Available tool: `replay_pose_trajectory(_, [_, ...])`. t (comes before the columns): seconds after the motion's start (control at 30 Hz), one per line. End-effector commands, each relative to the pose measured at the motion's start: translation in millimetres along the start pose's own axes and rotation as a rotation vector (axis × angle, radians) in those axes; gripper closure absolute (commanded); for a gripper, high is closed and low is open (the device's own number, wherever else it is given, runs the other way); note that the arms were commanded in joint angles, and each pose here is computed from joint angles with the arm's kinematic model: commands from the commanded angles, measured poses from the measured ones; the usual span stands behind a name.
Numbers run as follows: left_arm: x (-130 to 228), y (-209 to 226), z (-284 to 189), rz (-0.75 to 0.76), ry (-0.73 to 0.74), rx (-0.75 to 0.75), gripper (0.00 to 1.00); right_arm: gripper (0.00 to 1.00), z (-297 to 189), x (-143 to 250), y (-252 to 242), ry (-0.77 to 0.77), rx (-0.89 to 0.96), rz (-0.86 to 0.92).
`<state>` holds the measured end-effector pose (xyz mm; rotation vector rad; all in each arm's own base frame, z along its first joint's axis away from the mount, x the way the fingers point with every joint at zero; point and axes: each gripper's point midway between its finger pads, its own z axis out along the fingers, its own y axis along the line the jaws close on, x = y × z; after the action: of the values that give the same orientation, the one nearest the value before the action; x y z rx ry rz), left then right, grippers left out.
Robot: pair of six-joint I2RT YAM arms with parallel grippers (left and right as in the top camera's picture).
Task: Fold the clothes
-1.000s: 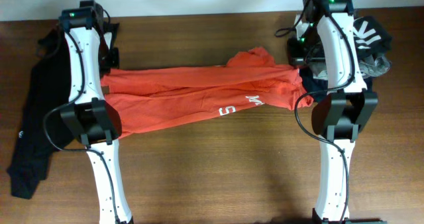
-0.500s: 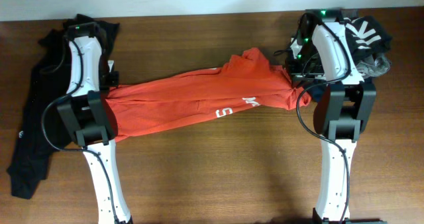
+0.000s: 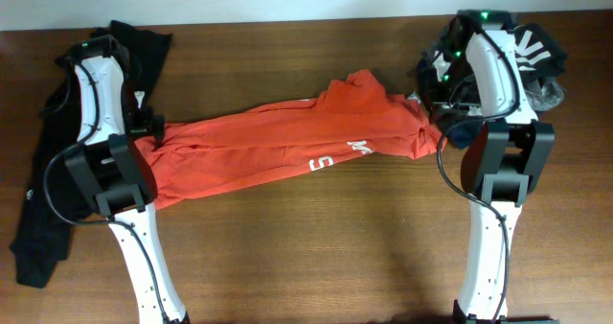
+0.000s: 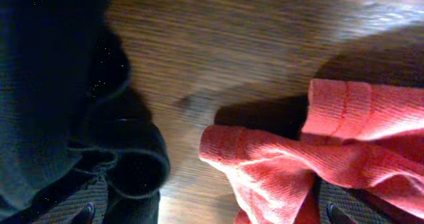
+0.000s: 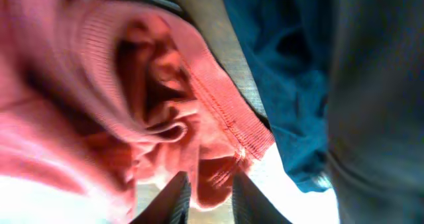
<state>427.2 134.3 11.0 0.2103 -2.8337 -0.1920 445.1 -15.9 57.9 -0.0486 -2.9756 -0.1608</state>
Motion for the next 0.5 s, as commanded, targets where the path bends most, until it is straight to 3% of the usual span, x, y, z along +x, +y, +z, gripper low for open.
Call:
replay_pose_trajectory(0.0, [-2.9,-22.0,-8.5,0.003,-0.029,0.101,0.01,0.62,-64.8,-9.7,20.5,-0.179,-0.070,-0.066])
replay_pose_trajectory(0.13, [-0.8,-26.9,-38.9,0.014,-0.102,0.171,0.01,0.45,-94.6,-11.2,37.3,-0.261,-0.141,-0.121])
replay_pose_trajectory(0.23, [4.1,-30.5,-73.9,0.032,-0.188,0.252,0.01,0.44,-101.5,-10.3,43.0,-0.280,-0.147,-0.134])
replay_pose_trajectory(0.47, [27.3,-7.0,-146.9,-0.004,-0.367,0.241,0.01,0.40,-103.2,-9.3,49.6,-0.283,-0.146,-0.151])
